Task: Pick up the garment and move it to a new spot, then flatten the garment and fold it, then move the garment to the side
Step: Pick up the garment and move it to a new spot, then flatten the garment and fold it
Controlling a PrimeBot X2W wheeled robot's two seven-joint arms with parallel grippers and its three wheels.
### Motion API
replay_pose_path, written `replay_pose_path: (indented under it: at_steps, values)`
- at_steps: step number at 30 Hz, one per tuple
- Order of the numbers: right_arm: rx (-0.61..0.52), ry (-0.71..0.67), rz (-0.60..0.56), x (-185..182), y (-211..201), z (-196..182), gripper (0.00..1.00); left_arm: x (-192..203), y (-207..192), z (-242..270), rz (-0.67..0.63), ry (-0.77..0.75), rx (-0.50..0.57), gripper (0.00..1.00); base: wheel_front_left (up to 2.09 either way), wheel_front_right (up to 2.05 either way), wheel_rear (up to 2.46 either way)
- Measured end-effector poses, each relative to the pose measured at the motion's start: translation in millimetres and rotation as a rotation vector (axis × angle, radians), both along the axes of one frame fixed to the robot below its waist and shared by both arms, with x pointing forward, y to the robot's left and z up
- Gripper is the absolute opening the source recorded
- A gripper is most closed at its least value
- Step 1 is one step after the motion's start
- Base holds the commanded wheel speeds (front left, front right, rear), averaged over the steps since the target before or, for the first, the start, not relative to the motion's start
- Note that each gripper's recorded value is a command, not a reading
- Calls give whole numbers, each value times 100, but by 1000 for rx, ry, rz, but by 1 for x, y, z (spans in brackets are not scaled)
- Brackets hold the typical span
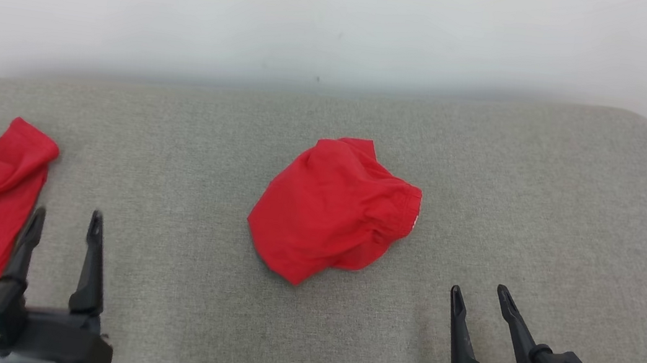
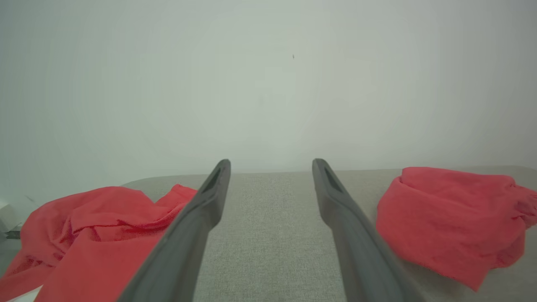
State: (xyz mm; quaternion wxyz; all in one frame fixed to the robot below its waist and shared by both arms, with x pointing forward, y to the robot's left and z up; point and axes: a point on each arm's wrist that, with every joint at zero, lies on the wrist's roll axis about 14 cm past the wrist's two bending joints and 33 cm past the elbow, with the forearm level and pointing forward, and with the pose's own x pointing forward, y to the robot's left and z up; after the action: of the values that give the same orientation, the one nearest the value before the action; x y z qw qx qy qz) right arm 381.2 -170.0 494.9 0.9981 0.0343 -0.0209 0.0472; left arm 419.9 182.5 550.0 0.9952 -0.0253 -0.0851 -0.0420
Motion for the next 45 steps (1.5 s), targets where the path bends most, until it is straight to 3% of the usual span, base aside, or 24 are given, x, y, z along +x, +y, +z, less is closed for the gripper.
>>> replay_pose_path:
  at_steps: [15,45]
  values:
    - [11,-18,4,-8,2,6,100,-50,35,-13,154,16,-17,100,0,0,0]
    - [9,18,-17,-16,-5,-6,100,-68,26,-61,103,148,18,100,0,0,0]
